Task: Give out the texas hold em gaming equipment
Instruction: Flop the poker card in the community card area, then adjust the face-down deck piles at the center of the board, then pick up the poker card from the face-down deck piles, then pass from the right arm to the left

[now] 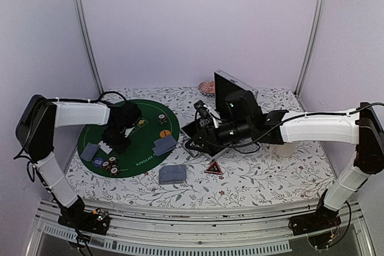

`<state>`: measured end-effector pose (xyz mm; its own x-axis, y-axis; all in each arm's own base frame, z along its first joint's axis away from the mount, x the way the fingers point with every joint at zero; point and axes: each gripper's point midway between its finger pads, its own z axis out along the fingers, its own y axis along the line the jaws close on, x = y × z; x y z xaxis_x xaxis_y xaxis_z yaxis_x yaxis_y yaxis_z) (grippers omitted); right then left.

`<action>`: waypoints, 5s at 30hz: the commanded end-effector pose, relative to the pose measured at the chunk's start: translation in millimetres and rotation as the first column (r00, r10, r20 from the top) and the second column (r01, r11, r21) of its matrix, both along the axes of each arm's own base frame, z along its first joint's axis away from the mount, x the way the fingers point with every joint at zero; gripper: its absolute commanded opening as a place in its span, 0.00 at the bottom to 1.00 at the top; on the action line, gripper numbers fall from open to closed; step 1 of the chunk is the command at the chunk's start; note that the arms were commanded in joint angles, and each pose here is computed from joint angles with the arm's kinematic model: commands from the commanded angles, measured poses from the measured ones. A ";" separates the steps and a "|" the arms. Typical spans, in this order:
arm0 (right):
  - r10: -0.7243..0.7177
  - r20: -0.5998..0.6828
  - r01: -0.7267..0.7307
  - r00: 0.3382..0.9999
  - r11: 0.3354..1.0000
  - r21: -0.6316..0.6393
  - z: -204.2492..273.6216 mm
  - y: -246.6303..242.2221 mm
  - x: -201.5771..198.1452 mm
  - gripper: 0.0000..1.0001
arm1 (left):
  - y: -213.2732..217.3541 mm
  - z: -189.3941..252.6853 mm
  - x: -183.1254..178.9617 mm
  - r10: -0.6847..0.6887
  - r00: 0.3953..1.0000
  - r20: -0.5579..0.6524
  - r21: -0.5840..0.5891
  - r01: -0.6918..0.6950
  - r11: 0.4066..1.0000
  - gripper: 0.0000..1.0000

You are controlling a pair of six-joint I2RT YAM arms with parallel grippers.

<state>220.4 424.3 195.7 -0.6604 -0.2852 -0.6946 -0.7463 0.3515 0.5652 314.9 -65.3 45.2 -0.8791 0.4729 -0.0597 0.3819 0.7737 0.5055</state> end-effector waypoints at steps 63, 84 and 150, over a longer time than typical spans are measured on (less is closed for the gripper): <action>-0.225 -0.320 0.104 0.920 0.929 -0.356 -145.1 32.5 6.6 0.37 | -180.3 -9.9 -96.4 -0.009 0.995 -0.099 -0.812 -0.075 0.579 0.41; -0.281 -0.283 0.126 0.917 0.877 -0.464 -172.8 14.4 12.6 0.44 | -186.4 -29.2 -105.1 -0.042 0.990 -0.137 -0.799 -0.085 0.596 0.39; 0.247 0.245 -0.283 0.938 0.951 0.124 93.5 13.0 -47.2 0.02 | -217.7 230.2 -142.5 -0.262 0.813 0.519 -0.846 0.447 -0.289 0.36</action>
